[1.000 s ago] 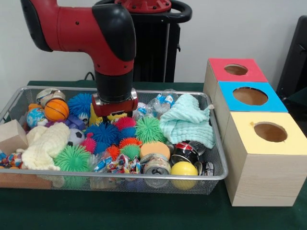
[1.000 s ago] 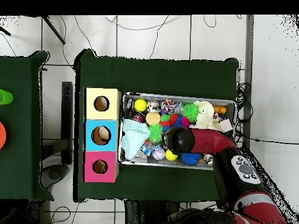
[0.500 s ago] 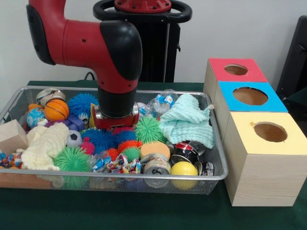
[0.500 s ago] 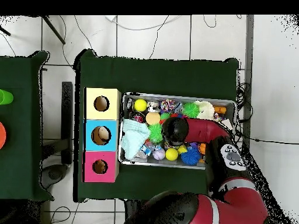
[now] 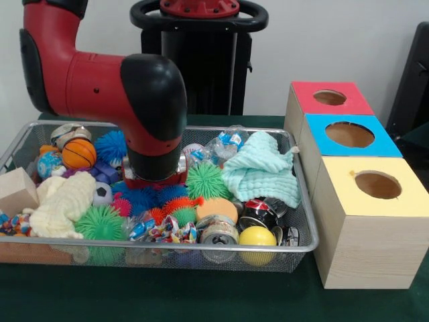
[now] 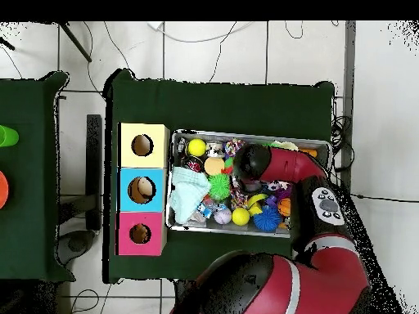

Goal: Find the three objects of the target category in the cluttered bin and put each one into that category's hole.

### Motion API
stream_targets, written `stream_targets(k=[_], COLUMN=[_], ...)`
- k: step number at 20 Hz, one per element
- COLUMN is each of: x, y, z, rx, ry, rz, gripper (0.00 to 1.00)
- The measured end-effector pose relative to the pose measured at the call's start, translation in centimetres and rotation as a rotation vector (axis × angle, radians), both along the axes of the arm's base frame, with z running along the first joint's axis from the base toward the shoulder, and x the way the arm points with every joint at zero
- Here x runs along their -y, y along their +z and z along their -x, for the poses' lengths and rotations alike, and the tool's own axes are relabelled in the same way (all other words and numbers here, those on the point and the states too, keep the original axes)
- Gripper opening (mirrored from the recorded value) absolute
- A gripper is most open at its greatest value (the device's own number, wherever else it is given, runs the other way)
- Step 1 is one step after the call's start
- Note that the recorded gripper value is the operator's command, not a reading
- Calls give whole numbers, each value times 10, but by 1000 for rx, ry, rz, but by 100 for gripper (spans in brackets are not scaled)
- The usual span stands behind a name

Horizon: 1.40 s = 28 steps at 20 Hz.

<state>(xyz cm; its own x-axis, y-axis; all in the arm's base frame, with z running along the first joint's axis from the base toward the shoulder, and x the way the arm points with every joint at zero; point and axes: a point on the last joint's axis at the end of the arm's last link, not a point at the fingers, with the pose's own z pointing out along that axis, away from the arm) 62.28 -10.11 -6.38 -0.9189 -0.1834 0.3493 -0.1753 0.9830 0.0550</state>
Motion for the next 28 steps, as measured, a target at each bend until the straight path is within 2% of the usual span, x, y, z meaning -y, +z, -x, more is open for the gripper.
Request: stream_targets(k=[1,6,7,13,17,22,23,28], x=[3,6,7,7,12,19,19,20], y=[-1,-4,-4,10,29,65,86,132], z=[-5,-15,-22,-38,-52,-71,-77,-79], rx=[-39,-110,-143,-179,-163,-102,-74,-19], ry=[-12,-28,-33,-43,-46,-54,-67,-91], rz=[-5,-13,-17,-28,-18,-9,-23,-45], gripper=[100,100,100,100,100,100,100,100])
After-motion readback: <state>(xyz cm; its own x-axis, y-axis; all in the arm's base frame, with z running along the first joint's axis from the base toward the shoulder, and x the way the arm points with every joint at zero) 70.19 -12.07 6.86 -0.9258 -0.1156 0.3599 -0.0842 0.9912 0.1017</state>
